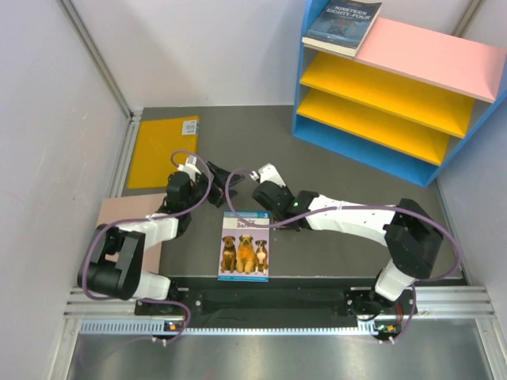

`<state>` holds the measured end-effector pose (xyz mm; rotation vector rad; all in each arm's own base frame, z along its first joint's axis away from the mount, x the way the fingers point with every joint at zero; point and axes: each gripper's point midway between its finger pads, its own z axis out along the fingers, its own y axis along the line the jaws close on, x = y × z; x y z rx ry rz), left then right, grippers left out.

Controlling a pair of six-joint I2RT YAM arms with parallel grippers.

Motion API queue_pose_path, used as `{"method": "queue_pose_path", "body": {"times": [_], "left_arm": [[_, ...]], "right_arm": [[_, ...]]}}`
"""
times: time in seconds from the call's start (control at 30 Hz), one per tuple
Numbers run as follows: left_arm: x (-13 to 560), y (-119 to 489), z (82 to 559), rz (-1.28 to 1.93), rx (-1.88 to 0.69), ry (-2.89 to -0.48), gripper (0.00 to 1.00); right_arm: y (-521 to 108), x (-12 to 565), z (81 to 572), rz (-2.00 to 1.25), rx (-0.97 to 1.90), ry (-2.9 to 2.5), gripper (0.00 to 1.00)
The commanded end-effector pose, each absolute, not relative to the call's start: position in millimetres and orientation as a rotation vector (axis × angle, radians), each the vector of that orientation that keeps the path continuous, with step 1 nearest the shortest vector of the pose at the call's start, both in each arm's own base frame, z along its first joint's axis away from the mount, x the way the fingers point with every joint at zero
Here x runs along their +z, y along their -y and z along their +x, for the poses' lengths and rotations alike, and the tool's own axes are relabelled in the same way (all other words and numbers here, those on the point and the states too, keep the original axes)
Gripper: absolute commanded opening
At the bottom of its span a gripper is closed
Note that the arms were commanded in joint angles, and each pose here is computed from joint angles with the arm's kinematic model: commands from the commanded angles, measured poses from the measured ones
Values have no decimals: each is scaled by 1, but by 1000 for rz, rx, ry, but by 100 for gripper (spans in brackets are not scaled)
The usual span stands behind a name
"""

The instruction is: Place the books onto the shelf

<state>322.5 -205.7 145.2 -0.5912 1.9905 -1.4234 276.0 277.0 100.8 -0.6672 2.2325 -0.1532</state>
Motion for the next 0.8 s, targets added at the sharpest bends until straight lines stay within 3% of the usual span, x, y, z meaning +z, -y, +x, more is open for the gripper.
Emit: {"method": "queue_pose_path", "body": {"times": [0.0, 0.3, 0.5, 0.77], "left_arm": [[191, 216, 338, -444, -1594, -1936, 98], [197, 240, 337, -241, -1832, -2131, 99], [182, 236, 330, -124, -1685, -2302, 99], [181, 238, 318, -117, -1717, -2343, 99]], "right_arm": [[-263, 121, 276, -644, -188, -2110, 0], [-254, 154, 266, -706, -374, -1877, 0], [-258, 172, 266, -756, -558, -1768, 0], [-281, 177, 265, -810, -712, -1663, 0]]}}
